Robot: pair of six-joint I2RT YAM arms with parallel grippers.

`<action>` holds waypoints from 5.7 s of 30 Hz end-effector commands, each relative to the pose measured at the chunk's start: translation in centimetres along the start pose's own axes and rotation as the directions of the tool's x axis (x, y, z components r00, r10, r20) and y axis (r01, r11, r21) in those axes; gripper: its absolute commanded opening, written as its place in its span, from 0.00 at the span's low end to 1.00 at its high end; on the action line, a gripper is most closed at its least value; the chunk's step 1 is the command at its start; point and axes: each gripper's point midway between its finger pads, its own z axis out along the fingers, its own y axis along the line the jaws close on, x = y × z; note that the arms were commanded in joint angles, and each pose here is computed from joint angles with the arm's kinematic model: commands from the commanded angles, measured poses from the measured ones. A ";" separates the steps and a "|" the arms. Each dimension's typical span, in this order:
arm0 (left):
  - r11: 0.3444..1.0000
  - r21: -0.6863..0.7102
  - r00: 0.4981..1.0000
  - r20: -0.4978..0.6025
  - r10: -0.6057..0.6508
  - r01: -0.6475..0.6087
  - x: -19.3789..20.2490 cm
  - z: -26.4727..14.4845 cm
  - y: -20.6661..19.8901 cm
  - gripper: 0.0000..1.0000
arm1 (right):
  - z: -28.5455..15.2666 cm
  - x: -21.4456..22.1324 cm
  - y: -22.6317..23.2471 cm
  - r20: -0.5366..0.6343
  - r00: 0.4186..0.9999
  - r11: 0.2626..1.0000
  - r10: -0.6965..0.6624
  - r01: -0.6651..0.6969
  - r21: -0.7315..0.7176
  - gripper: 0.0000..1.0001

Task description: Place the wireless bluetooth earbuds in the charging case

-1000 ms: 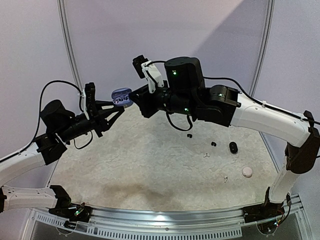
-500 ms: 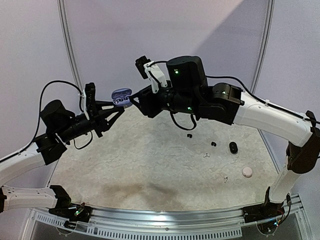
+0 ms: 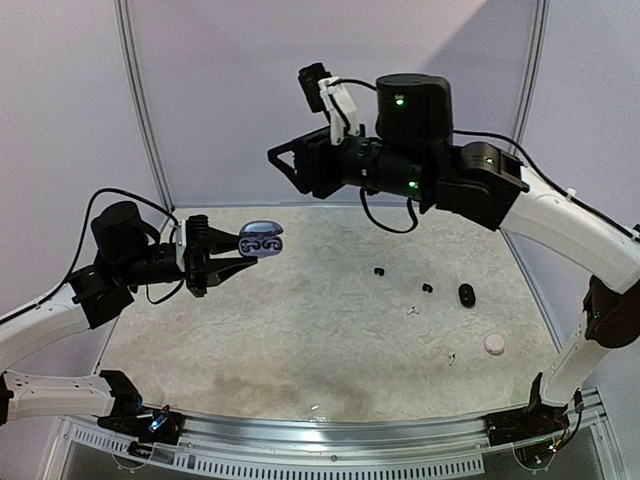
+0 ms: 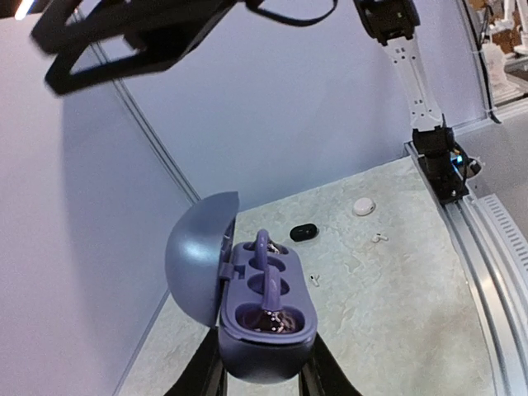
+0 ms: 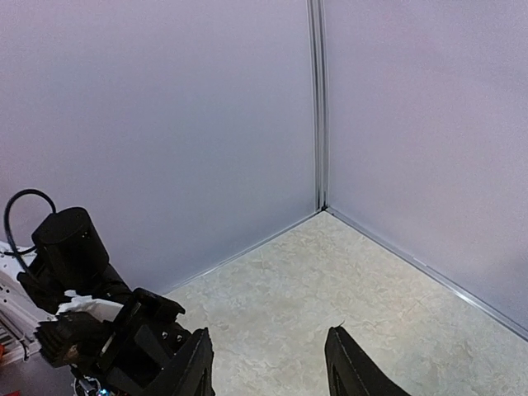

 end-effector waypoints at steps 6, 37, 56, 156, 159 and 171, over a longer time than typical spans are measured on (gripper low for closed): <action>0.999 0.016 0.999 0.001 0.050 -0.050 -1.0 0.1 0.2 0.00 | 5.0 7.7 3.3 -0.200 0.979 0.993 -0.034 0.010 -0.121 0.47; 0.245 -0.554 0.121 -0.250 -0.961 0.796 20.7 0.4 5.4 0.00 | -18.0 26.4 -29.1 -0.153 0.680 0.403 0.717 -0.225 0.887 0.89; -0.345 -0.674 -0.498 -0.039 -0.866 0.654 36.1 1.5 4.4 0.01 | -21.2 40.2 -35.7 -0.333 0.409 0.372 0.850 -0.019 0.928 0.87; 0.736 0.067 0.730 -0.218 -0.648 0.673 -6.8 4.3 2.3 0.28 | 0.5 7.5 5.1 -0.113 0.530 0.535 -0.841 0.845 -0.022 0.16; 0.729 0.087 0.727 -0.221 -0.650 0.679 -6.9 4.5 2.0 0.07 | 0.5 7.4 5.0 -0.111 0.539 0.543 -0.835 0.840 -0.013 0.16; 0.772 0.129 0.781 -0.168 -0.601 0.622 -7.5 3.3 2.4 0.00 | -3.4 6.0 3.0 -0.088 0.835 0.838 -0.543 0.532 -0.123 0.99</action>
